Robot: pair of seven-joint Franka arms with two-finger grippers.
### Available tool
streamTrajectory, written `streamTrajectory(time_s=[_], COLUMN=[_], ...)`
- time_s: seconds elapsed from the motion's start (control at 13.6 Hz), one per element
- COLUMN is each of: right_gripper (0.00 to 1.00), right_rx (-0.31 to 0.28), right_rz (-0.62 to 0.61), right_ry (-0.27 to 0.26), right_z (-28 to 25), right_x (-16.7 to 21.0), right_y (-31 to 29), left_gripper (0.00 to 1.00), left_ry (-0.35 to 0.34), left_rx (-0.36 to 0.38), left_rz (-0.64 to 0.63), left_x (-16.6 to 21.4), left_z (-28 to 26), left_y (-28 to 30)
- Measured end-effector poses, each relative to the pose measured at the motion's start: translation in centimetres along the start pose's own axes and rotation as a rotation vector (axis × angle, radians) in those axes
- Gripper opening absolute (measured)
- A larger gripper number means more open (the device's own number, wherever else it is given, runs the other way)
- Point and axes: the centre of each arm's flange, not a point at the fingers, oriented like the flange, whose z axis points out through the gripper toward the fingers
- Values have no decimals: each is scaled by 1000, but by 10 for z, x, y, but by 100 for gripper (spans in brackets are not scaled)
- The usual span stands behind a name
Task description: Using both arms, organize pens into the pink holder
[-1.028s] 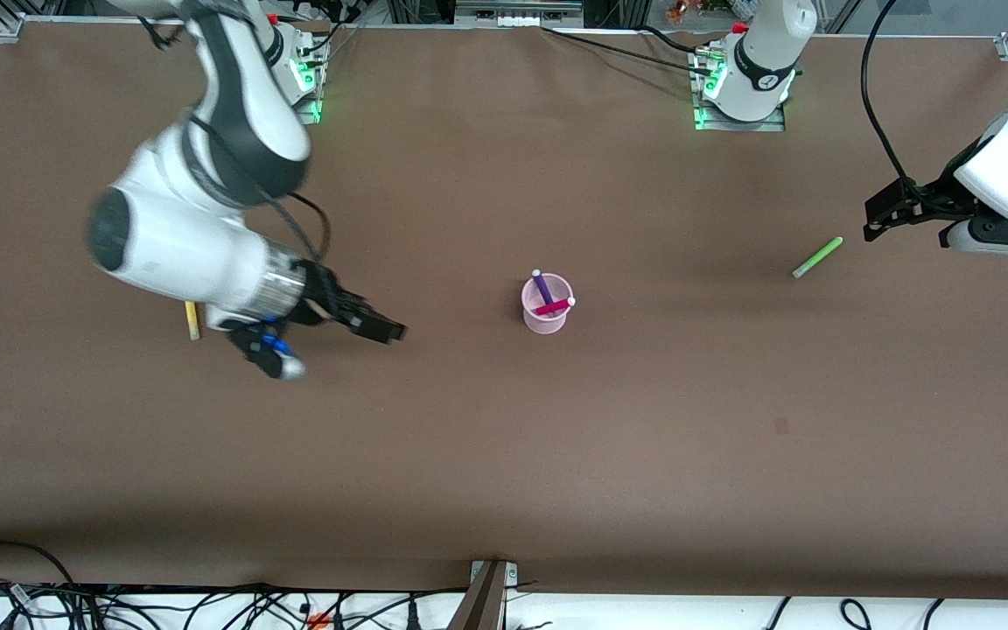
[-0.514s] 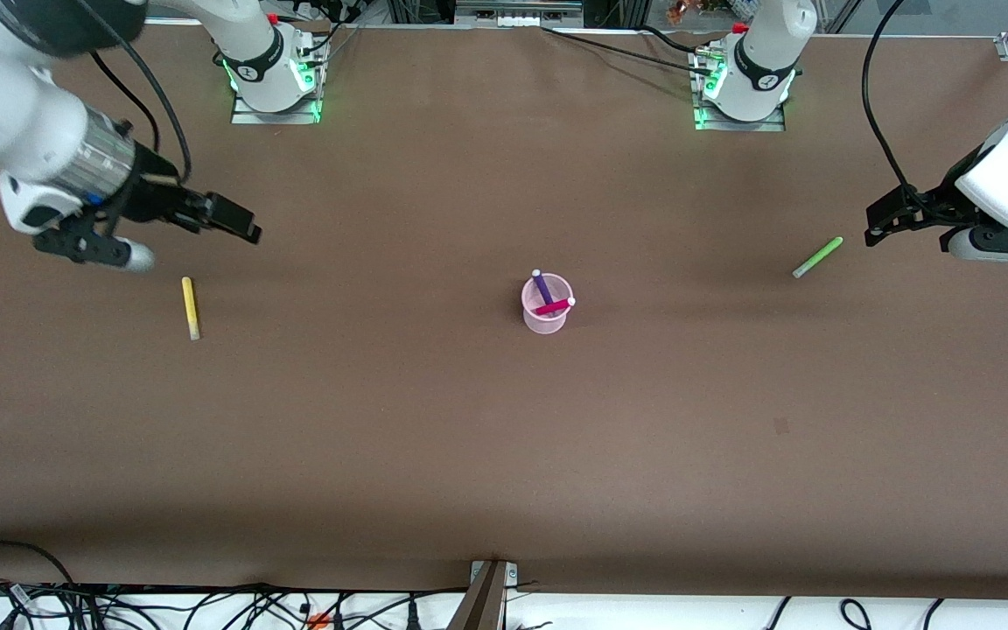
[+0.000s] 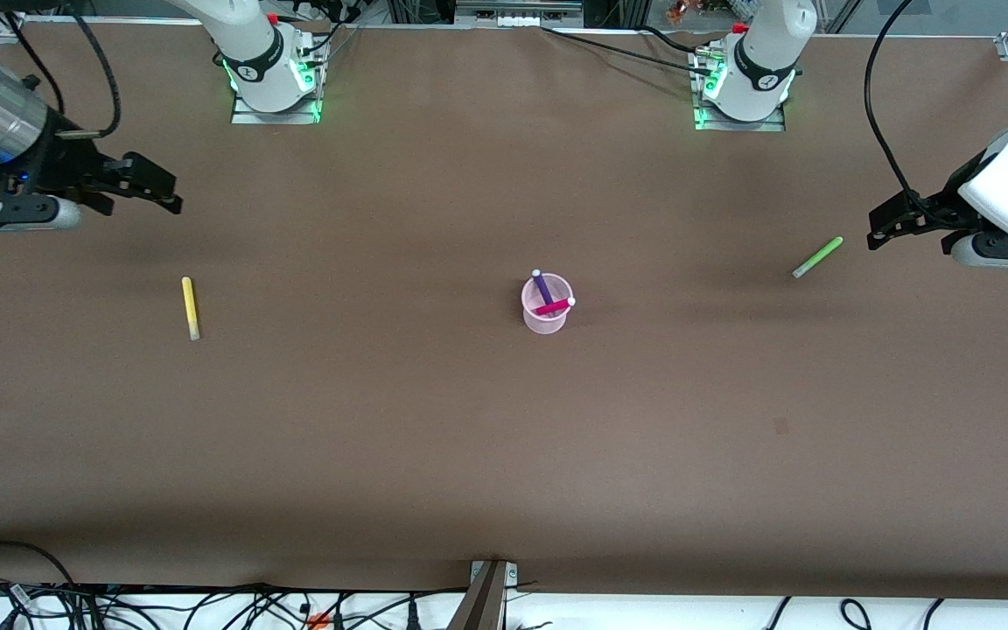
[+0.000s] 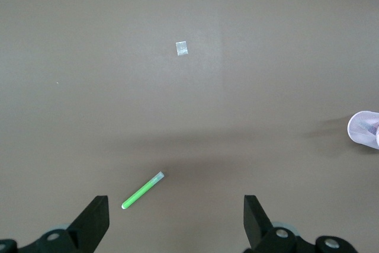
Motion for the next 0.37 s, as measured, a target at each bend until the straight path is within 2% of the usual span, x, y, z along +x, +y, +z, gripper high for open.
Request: streamTrajectory(time_s=[0.15,0.37], right_gripper=[100,100], right_rx=[-12,-31], right_rz=[-9,-4], right_ry=[-9,12], right_z=[-5,-17], right_x=[-3,-4], right_y=[20,29], left_gripper=[100,100], left_ry=[1,0], left_rx=[0,0], left_rz=[0,0], left_x=[0,0], left_z=[0,0], left_y=[0,0])
